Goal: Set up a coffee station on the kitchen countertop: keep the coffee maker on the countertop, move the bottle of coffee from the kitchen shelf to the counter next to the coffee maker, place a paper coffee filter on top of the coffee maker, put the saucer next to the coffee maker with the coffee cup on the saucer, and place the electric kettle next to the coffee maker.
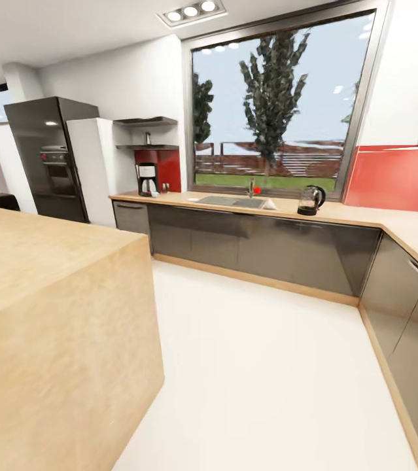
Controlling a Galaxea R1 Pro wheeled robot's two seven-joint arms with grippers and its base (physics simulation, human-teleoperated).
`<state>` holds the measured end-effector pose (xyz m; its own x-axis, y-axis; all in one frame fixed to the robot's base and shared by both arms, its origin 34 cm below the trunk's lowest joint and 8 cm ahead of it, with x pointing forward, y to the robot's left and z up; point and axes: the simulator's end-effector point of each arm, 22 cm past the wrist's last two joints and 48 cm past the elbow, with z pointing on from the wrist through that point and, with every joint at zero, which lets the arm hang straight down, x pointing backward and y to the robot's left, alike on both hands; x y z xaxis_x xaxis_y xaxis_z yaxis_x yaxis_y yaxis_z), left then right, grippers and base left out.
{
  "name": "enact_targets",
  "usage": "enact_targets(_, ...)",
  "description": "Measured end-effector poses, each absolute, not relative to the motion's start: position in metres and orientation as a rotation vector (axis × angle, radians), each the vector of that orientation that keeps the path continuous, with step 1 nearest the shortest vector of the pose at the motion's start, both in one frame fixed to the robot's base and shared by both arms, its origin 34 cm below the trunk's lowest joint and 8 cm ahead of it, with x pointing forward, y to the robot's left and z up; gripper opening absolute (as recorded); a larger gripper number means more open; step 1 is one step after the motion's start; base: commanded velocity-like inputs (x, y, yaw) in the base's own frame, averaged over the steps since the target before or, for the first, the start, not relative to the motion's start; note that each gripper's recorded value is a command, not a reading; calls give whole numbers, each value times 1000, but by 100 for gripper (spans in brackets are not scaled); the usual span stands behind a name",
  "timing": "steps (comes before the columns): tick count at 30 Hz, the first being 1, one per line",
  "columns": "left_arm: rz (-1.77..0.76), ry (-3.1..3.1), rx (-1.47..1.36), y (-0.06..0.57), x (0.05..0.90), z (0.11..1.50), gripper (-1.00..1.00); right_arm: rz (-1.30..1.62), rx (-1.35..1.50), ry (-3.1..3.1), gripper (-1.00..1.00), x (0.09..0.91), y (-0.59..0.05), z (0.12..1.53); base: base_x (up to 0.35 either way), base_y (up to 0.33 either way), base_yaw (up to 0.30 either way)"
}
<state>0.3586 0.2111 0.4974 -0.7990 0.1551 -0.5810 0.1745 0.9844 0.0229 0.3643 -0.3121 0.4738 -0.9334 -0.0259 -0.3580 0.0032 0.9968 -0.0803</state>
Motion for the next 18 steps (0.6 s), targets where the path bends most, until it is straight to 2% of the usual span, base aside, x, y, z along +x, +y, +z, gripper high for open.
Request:
enact_targets(13,-42,2512,231,211,358,497,100,-113,-16,2773,100,364,-312,474,315,-50,-5)
enact_targets(18,-42,2512,230,211,358,497,100,-112,-16,2772,100,364,-312,474,325,-3,-129)
